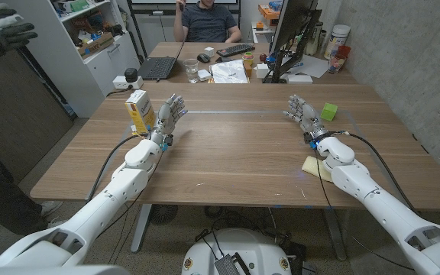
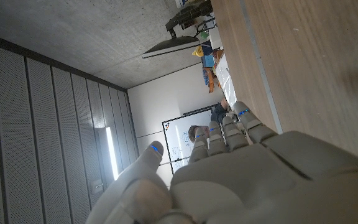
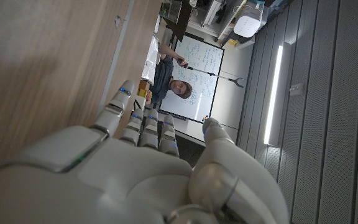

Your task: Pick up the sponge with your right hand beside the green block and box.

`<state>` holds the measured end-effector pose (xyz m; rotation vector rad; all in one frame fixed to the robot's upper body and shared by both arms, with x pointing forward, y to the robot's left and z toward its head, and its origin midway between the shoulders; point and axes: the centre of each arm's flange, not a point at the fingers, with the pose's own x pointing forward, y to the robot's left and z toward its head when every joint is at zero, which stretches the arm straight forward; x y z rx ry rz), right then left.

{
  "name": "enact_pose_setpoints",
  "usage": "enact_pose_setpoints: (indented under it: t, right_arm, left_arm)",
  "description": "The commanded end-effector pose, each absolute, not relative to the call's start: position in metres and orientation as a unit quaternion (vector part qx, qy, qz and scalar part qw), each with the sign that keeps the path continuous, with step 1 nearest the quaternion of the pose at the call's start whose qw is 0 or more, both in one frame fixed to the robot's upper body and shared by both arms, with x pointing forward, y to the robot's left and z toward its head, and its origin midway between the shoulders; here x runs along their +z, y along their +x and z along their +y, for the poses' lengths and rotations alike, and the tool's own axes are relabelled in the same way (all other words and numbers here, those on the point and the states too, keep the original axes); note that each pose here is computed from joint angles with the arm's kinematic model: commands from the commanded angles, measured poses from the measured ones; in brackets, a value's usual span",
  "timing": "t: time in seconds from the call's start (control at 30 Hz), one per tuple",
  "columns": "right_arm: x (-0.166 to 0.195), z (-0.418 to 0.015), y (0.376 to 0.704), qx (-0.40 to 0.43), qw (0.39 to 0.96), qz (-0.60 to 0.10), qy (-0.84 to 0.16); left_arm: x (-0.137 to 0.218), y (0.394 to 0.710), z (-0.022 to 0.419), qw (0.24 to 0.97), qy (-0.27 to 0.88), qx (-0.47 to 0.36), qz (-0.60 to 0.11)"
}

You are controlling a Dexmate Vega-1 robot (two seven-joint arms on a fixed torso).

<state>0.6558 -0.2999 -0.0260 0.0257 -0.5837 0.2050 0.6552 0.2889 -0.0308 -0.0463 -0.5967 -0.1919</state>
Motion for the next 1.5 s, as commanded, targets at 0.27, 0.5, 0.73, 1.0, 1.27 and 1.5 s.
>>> enact_pose_setpoints:
  t: [0.27,0.5,0.73,1.0,1.27,1.5]
  right_arm:
    - [-0.025,-0.314,0.647,0.085,0.956,-0.279,-0.038]
    - [-0.023,-0.322,0.634,0.074,0.953,-0.288,-0.067]
    - [-0.023,-0.329,0.62,0.067,0.948,-0.298,-0.09]
    - [-0.022,-0.336,0.602,0.053,0.942,-0.308,-0.119]
    - [-0.02,-0.338,0.583,0.043,0.936,-0.319,-0.142]
    - [-0.014,-0.339,0.561,0.03,0.924,-0.339,-0.174]
  left_arm:
    - [-0.034,0.659,0.287,0.952,-0.025,-0.092,-0.292]
    - [-0.034,0.658,0.288,0.951,-0.022,-0.092,-0.293]
    - [-0.034,0.658,0.287,0.951,-0.021,-0.096,-0.293]
    - [-0.034,0.657,0.286,0.951,-0.017,-0.098,-0.294]
    - [-0.034,0.657,0.284,0.95,-0.011,-0.101,-0.294]
    - [-0.033,0.654,0.284,0.949,-0.008,-0.104,-0.297]
